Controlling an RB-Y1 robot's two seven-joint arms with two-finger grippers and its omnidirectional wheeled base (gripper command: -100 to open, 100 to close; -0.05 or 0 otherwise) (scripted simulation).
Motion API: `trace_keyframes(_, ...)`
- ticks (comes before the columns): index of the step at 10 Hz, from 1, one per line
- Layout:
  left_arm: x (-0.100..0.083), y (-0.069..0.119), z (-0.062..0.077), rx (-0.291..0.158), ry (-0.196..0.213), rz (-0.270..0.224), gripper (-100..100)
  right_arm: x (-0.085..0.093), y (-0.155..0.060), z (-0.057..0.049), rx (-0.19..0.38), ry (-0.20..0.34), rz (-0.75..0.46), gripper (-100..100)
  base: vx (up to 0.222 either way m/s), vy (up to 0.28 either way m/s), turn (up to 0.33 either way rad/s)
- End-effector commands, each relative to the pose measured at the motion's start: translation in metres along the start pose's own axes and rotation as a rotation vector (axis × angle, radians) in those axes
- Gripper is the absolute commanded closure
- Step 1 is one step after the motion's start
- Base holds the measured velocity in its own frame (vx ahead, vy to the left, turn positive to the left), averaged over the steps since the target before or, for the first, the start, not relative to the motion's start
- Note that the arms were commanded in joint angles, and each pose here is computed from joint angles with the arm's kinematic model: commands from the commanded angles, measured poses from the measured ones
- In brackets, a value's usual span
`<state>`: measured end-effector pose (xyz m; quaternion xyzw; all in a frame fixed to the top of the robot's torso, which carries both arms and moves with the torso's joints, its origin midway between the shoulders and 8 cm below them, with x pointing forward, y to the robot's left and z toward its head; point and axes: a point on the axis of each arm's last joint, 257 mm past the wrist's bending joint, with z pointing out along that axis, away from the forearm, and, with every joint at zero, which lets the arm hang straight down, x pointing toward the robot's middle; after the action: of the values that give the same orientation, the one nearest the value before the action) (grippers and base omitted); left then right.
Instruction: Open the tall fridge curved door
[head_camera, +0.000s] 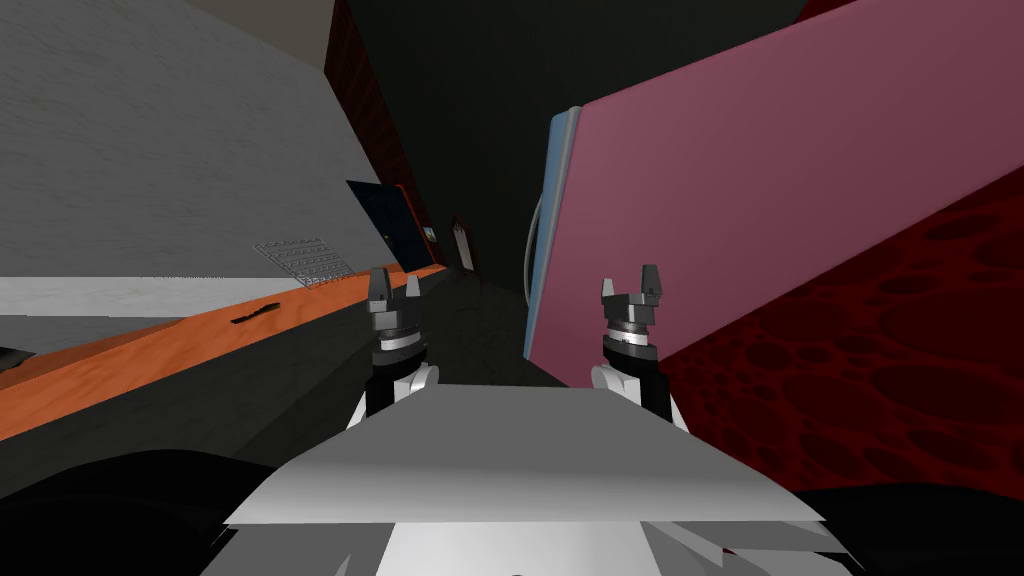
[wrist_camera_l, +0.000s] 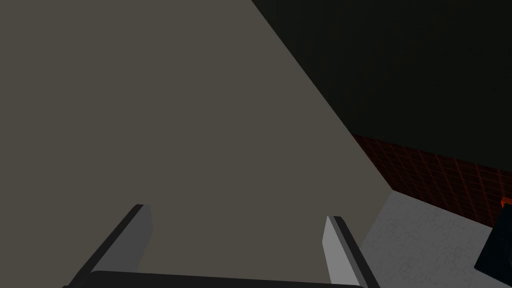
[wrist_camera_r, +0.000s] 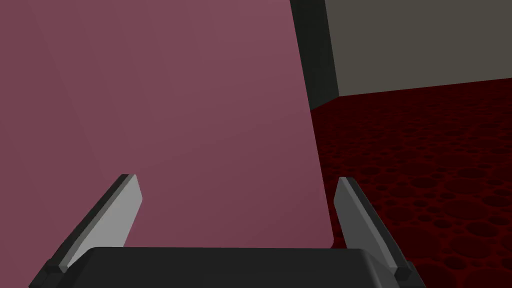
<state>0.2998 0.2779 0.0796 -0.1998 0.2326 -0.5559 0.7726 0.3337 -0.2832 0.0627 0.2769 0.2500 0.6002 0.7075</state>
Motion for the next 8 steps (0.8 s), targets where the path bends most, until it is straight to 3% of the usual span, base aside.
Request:
trace_keyframes(1,0.0000,0.0000,0.0000,0.000,0.000,0.000,0,0.0000,0.0000,0.0000,0.000,0.000,0.000,0,0.000,0.000,0.000)
trace_keyframes(8,0.0000,-0.0001,0.0001,0.000,0.000,0.000,0,0.0000,0.0002,0.0000,0.000,0.000,0.000,0,0.000,0.000,0.000)
